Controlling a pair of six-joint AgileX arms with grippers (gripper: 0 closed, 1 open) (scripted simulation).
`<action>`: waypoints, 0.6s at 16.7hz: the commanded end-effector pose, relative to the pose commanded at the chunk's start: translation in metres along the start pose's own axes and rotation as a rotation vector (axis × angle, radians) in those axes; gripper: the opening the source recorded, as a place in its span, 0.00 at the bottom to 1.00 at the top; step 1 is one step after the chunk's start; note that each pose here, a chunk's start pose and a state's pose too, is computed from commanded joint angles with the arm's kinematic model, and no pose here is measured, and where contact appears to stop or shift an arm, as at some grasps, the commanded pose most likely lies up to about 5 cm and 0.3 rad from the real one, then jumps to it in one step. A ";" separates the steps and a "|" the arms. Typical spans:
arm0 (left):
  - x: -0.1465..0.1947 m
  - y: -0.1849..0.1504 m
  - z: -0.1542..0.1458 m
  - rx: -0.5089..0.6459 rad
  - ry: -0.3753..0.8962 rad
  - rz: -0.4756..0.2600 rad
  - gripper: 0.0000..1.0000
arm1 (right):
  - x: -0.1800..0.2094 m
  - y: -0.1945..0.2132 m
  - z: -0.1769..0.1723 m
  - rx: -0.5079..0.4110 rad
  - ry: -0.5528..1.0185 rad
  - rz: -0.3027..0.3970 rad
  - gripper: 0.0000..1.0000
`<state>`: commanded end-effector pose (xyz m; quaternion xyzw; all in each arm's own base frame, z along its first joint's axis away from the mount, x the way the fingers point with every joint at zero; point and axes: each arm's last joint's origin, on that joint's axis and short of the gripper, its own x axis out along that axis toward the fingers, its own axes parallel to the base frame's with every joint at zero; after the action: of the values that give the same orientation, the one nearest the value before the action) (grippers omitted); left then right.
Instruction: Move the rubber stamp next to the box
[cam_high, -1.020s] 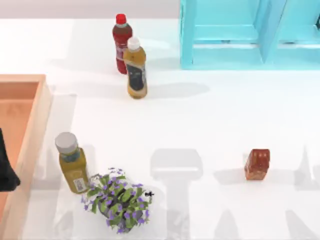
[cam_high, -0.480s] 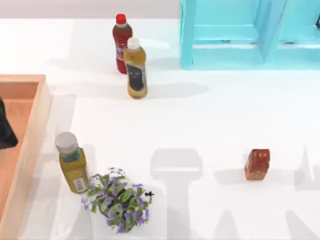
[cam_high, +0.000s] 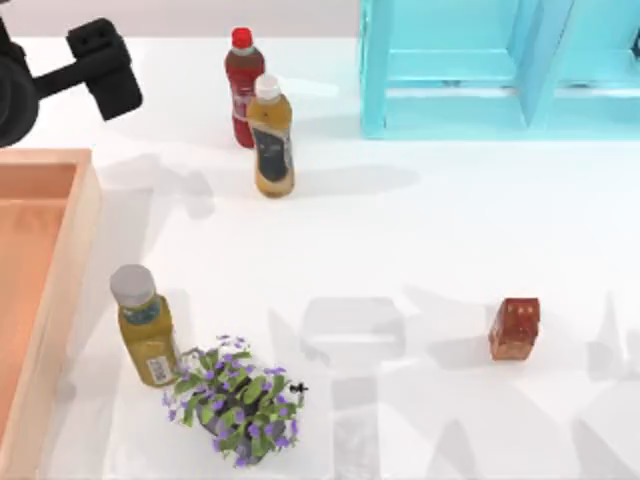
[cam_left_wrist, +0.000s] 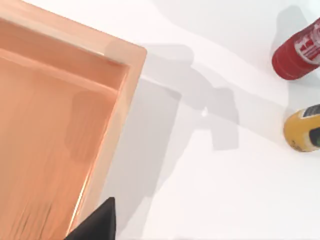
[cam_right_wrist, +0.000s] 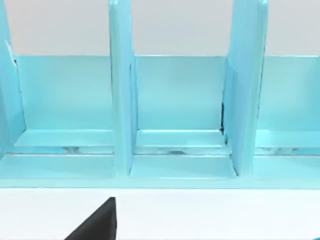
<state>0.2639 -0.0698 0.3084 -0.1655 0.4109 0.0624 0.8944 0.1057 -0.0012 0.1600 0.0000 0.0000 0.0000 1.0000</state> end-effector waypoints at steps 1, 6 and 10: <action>0.011 -0.019 0.009 -0.005 0.051 0.020 1.00 | 0.000 0.000 0.000 0.000 0.000 0.000 1.00; 0.068 -0.123 0.015 0.021 0.259 0.117 1.00 | 0.000 0.000 0.000 0.000 0.000 0.000 1.00; 0.101 -0.202 -0.024 0.086 0.365 0.168 1.00 | 0.000 0.000 0.000 0.000 0.000 0.000 1.00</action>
<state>0.3624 -0.2696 0.2672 -0.1011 0.5810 0.0883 0.8028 0.1057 -0.0012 0.1600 0.0000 0.0000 0.0000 1.0000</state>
